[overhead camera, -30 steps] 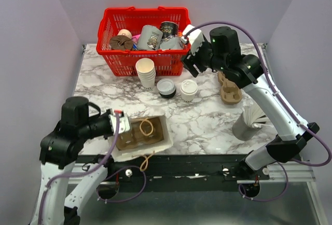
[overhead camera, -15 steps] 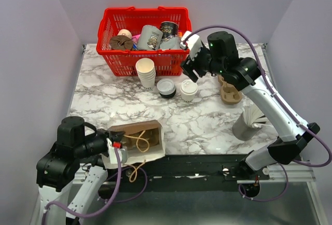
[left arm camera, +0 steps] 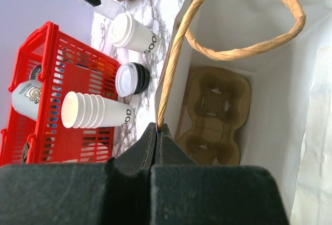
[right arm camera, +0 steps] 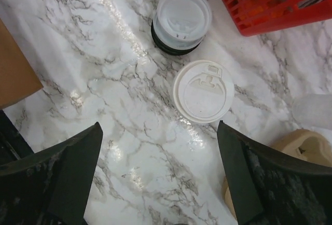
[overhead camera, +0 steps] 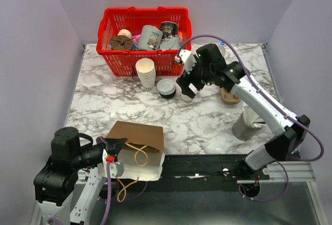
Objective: Pack the takeout coffee
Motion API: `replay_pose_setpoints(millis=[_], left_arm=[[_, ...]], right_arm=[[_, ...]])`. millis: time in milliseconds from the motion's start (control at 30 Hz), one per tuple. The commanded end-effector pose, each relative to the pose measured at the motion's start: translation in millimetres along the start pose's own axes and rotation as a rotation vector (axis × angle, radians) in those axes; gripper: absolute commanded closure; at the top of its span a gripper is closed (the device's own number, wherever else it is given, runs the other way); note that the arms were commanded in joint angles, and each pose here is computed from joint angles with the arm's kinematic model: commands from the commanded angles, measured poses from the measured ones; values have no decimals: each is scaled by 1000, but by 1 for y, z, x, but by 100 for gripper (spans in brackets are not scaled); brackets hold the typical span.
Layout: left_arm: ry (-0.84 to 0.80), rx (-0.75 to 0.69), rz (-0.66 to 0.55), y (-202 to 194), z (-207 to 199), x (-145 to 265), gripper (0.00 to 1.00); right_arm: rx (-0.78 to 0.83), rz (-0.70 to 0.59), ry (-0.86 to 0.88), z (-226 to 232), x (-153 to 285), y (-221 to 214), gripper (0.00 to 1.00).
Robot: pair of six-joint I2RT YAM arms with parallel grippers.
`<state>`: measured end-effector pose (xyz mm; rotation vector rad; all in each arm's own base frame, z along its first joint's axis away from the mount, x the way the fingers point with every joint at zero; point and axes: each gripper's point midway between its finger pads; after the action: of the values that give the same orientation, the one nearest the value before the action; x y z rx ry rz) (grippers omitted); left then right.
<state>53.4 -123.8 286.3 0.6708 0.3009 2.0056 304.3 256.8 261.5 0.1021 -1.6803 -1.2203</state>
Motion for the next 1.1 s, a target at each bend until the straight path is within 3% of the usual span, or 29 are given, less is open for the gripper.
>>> replay_pose_setpoints(millis=[0,100,233,433,567,733,967,1067], left_arm=[[-85,264,6,-6,-12,-7,100],[-121,407,40,-19,5,-15,100],[-193,634,43,-30,18,-31,100],[-225,871,58,-41,18,-46,100],[-116,889,85,-51,30,-50,83],[-51,891,115,-56,34,-48,78],[-16,902,143,-61,37,-47,52],[-10,907,149,-62,37,-47,46]], right_arm=[[-147,33,6,-23,-16,15,0],[-203,41,13,-41,-16,23,12],[-235,153,59,-52,-41,-6,18],[-233,229,41,-68,-59,-27,4],[-277,247,18,-71,-69,-32,0],[-294,252,-9,-76,-75,-36,0],[-296,302,36,-69,-89,-47,0],[-293,322,41,-68,-96,-53,0]])
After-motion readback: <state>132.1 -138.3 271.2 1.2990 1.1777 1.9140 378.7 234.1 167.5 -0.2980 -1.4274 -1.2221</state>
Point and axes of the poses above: each gripper's point midway between its finger pads, its own x axis back along the fingers, its own z axis along the line the jaws close on, y = z × x, and after that the axes turned 15 degrees about -x, right-handed
